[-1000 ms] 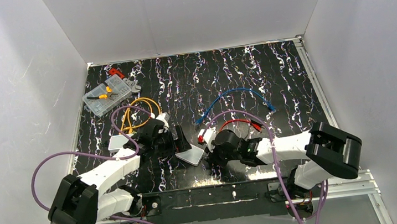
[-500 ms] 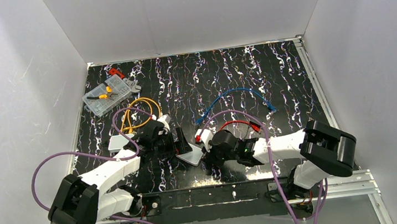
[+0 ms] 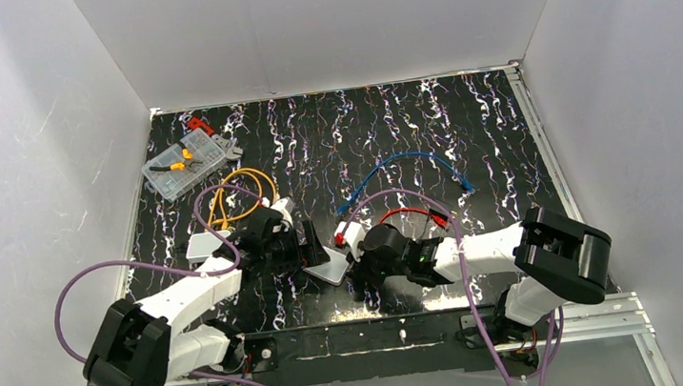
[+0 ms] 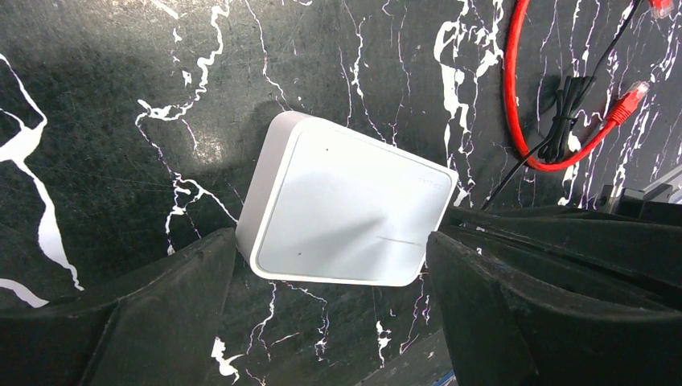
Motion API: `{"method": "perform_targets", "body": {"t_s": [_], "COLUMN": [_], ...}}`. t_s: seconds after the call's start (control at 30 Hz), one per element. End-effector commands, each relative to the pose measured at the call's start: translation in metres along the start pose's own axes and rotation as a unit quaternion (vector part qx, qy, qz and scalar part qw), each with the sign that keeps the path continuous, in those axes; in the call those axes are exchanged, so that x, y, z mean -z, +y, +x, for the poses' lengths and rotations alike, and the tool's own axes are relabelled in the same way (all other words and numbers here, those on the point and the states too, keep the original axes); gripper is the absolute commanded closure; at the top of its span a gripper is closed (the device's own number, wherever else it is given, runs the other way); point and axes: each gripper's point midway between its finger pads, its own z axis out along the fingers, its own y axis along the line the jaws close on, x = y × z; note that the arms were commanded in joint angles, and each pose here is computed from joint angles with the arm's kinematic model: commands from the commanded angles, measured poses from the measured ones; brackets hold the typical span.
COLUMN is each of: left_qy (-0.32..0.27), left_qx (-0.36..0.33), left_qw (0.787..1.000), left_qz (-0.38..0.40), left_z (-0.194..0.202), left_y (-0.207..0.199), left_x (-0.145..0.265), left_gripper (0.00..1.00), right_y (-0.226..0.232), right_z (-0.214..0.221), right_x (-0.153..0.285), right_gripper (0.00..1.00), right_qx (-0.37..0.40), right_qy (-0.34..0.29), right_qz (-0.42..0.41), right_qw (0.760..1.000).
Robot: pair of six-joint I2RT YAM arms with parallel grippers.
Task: Insert the plug into the switch port
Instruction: Insert the power into the switch port.
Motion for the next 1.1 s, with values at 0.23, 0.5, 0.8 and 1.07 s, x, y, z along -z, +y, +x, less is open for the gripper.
{"method": "perform_targets", "body": {"t_s": [0.23,0.5,0.8,1.07], "left_qy": [-0.008,-0.001,-0.002,0.009], "left_qx": [-0.026,-0.044,-0.06,-0.067], "left_qw": [1.0,0.999,0.998,0.997], "left_qz": [-0.004,0.008,0.007,0.028], "left_z": [-0.013,-0.014,-0.013,-0.009], "left_y": [-0.001,-0.004,-0.002,-0.007], "left_x": [-0.005,-0.012,-0.011,-0.016], "left_gripper": [0.17,0.3,0.41,0.46], "right_y": [0.004,0.003,0.0,-0.004], "right_z": [-0.031,-0.031,-0.032,-0.044], "right_x": [-0.004,-0.007,-0.009,-0.008], "right_gripper": [0.99,0.99,0.99,0.99], "right_qx": [0.019,0.026,0.028,0.043], "right_qy": [-0.038,-0.032,-0.031,-0.043], "right_qz": [0.001,0.003,0.01,0.022], "right_qw": [0.999,0.999,0.999,0.998]}}
